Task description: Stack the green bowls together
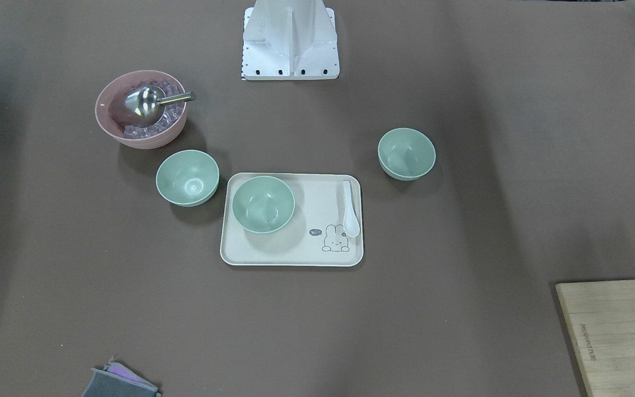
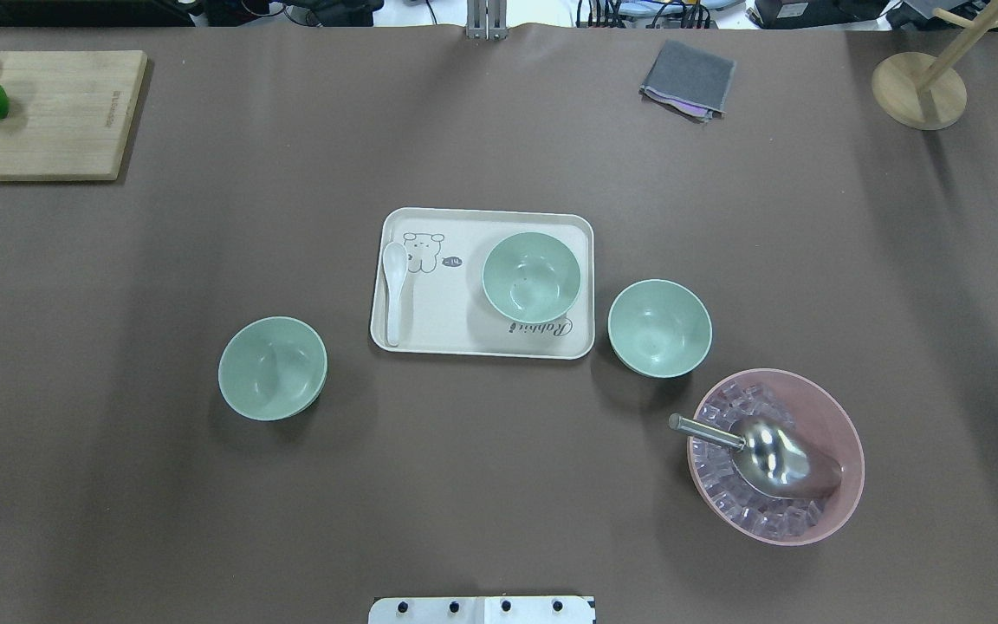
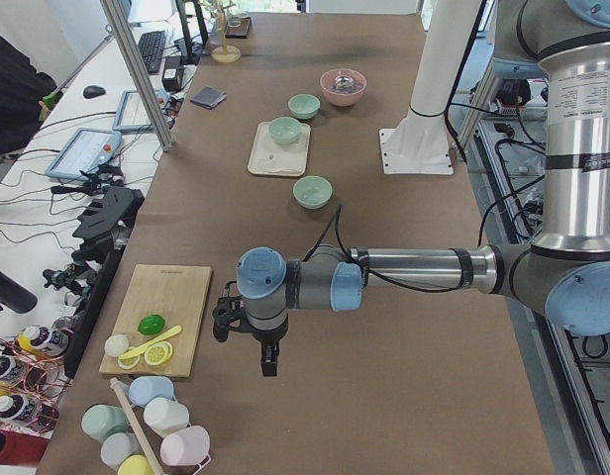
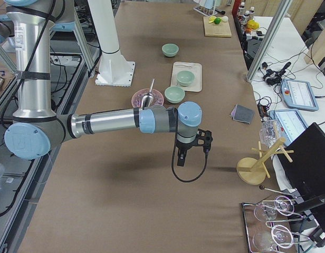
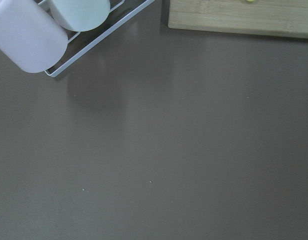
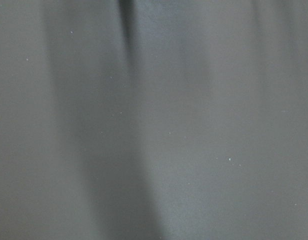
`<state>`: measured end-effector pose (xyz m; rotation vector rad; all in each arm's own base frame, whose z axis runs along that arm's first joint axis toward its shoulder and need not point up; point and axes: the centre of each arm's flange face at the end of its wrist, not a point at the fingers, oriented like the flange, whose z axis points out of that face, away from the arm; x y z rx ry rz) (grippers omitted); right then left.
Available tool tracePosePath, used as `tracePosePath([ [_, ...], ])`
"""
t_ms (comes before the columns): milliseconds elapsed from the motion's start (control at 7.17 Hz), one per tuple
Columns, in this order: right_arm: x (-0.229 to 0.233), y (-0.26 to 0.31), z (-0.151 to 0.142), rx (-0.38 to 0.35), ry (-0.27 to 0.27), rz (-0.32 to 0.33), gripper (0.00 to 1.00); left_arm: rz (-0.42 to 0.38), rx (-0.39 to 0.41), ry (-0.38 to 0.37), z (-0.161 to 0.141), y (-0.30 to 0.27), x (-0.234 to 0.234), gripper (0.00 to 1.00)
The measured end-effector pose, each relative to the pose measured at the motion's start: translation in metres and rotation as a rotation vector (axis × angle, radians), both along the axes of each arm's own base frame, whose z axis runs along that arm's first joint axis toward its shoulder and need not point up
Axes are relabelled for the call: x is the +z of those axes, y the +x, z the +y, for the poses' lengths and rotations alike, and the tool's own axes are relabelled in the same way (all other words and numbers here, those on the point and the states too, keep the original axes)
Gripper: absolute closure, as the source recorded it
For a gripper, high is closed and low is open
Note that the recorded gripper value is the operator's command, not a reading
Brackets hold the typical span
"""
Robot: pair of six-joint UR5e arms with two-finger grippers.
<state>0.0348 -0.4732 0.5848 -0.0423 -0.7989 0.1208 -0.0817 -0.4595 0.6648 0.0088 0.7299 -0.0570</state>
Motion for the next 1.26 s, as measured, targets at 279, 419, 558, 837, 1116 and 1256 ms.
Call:
tracePosePath([
  [279, -0.002, 0.001, 0.001, 0.004, 0.001, -0.003, 0.00, 0.000, -0.001, -0.002, 0.000, 0.000, 0.002, 0.02],
  [419, -0.003, 0.001, 0.000, 0.005, 0.003, -0.004, 0.00, 0.000, -0.003, -0.004, -0.001, 0.000, 0.003, 0.02],
  [558, -0.004, 0.001, 0.000, 0.006, 0.004, -0.005, 0.00, 0.000, -0.002, -0.006, 0.000, 0.000, 0.005, 0.02],
  [837, -0.008, 0.001, 0.000, 0.009, 0.009, -0.007, 0.00, 0.006, -0.001, 0.011, -0.004, 0.002, -0.004, 0.02],
  [1116, -0.020, 0.001, 0.000, 0.013, 0.023, -0.009, 0.00, 0.008, 0.010, 0.049, -0.012, 0.008, -0.021, 0.02],
  [1256, -0.027, 0.001, -0.001, 0.013, 0.034, -0.009, 0.00, 0.017, 0.027, 0.099, -0.019, 0.016, -0.034, 0.02],
])
